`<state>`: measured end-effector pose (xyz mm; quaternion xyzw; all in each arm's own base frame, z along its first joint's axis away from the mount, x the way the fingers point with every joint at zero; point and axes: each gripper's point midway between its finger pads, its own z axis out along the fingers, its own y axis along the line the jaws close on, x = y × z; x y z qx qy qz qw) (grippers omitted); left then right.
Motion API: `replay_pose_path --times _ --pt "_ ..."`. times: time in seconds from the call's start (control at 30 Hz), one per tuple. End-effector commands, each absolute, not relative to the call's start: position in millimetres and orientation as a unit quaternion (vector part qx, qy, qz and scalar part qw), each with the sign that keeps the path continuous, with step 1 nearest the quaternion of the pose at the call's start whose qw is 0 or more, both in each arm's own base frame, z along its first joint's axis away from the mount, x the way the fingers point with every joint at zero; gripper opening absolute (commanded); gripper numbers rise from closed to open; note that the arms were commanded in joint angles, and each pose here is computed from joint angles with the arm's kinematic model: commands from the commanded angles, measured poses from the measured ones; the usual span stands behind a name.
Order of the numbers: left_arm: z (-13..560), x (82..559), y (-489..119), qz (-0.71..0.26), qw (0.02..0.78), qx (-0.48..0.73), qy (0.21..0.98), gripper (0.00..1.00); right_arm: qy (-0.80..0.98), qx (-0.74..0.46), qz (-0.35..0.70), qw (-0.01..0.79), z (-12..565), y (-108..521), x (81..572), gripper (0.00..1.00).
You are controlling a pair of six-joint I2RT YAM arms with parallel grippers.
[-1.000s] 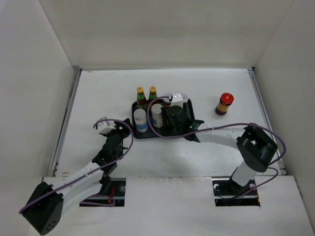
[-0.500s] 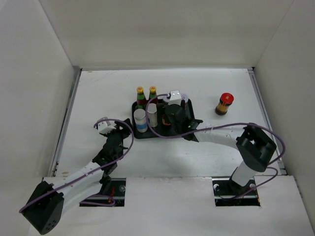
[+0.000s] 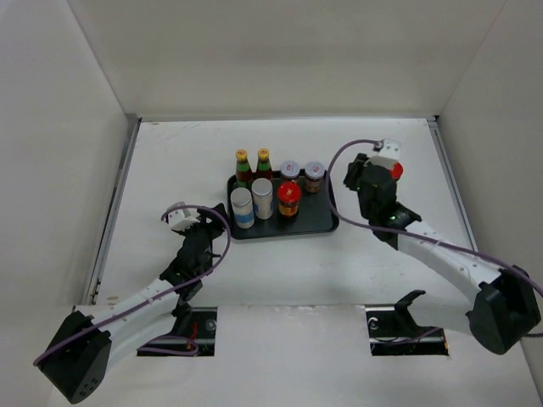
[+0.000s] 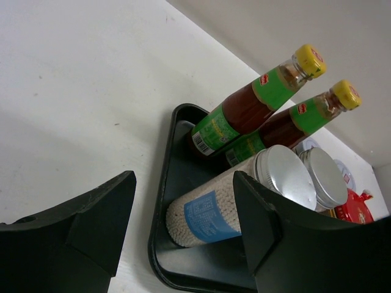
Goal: Organize the condiment bottles
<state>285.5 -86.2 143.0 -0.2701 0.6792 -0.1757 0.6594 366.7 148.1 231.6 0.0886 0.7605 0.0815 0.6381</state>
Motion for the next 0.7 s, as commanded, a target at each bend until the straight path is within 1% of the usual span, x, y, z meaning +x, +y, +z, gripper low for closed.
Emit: replay_pose_path --times 0.0,0.07,0.1,0.17,0.23,0.3,0.43,0.5,0.57,0.67 --pt "150 286 -88 -0.186 0.667 -0.272 0.668 0.63 0.751 0.162 0.002 0.64 224 83 375 0.45" --pt "148 287 -89 -0.184 0.666 -0.272 0.67 0.63 0.747 0.191 -0.061 0.633 217 47 379 0.68" --pt "148 287 -89 -0.184 0.665 -0.272 0.67 0.63 0.748 0.198 -0.088 0.627 213 34 382 0.78" --pt "150 286 -89 -0.189 0.666 -0.272 0.668 0.63 0.756 0.199 -0.125 0.611 205 17 392 0.92" --pt "150 286 -89 -0.188 0.667 -0.272 0.667 0.63 0.768 0.199 -0.146 0.591 194 8 401 0.97" --pt "148 286 -88 -0.185 0.666 -0.272 0.67 0.63 0.786 0.189 -0.148 0.569 179 6 411 1.0" --pt "149 286 -89 -0.188 0.666 -0.271 0.669 0.63 0.797 0.194 -0.126 0.558 164 5 427 1.0" --pt "146 286 -88 -0.183 0.665 -0.271 0.672 0.64 0.798 0.203 -0.114 0.556 158 2 432 0.97" --pt "146 287 -90 -0.184 0.663 -0.27 0.674 0.64 0.795 0.204 -0.103 0.562 158 2 439 0.91" --pt "147 287 -91 -0.185 0.663 -0.267 0.674 0.64 0.79 0.205 -0.102 0.569 158 -3 445 0.85"
